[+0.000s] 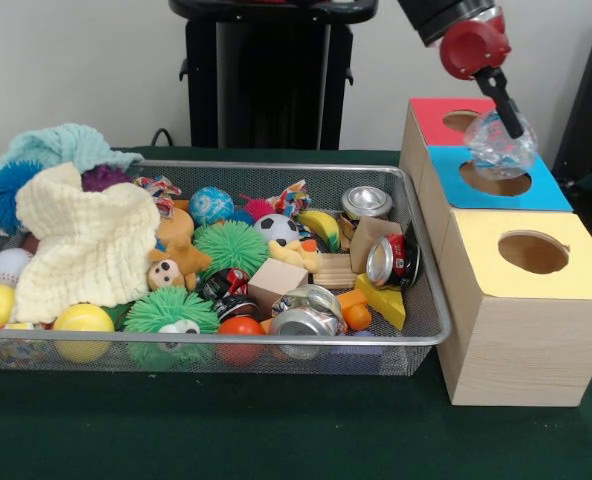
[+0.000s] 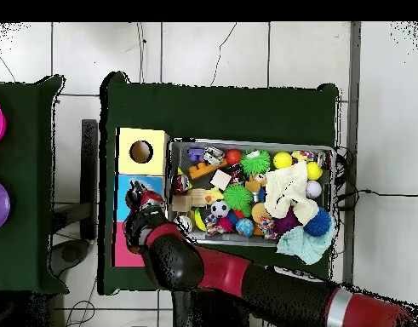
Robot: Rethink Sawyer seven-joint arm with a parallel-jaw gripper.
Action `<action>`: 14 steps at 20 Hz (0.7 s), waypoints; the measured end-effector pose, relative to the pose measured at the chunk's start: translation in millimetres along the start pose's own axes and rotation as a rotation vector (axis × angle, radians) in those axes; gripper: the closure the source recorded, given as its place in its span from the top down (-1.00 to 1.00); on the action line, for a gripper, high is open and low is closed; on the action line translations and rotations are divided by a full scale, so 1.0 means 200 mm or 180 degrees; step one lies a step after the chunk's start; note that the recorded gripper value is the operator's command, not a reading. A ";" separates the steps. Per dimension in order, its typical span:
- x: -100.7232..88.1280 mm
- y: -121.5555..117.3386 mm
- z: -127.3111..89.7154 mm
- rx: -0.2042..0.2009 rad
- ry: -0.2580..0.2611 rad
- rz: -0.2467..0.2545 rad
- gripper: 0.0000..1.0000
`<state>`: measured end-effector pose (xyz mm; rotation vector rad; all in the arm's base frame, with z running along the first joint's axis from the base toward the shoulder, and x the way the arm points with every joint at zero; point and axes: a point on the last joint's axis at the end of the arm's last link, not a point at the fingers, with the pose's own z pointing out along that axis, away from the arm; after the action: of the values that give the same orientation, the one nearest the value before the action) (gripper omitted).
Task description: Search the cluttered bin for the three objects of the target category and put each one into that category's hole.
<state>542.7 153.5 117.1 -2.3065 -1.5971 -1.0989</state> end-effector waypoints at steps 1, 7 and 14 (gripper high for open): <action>0.02 -0.02 0.01 0.0020 0.0007 -0.0014 -1.00; 0.06 -0.06 0.03 0.0069 0.0018 -0.0051 -1.00; -0.02 -0.01 0.01 0.0075 -0.0020 0.0050 -1.00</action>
<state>540.1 152.1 112.8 -2.3058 -1.5830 -1.0645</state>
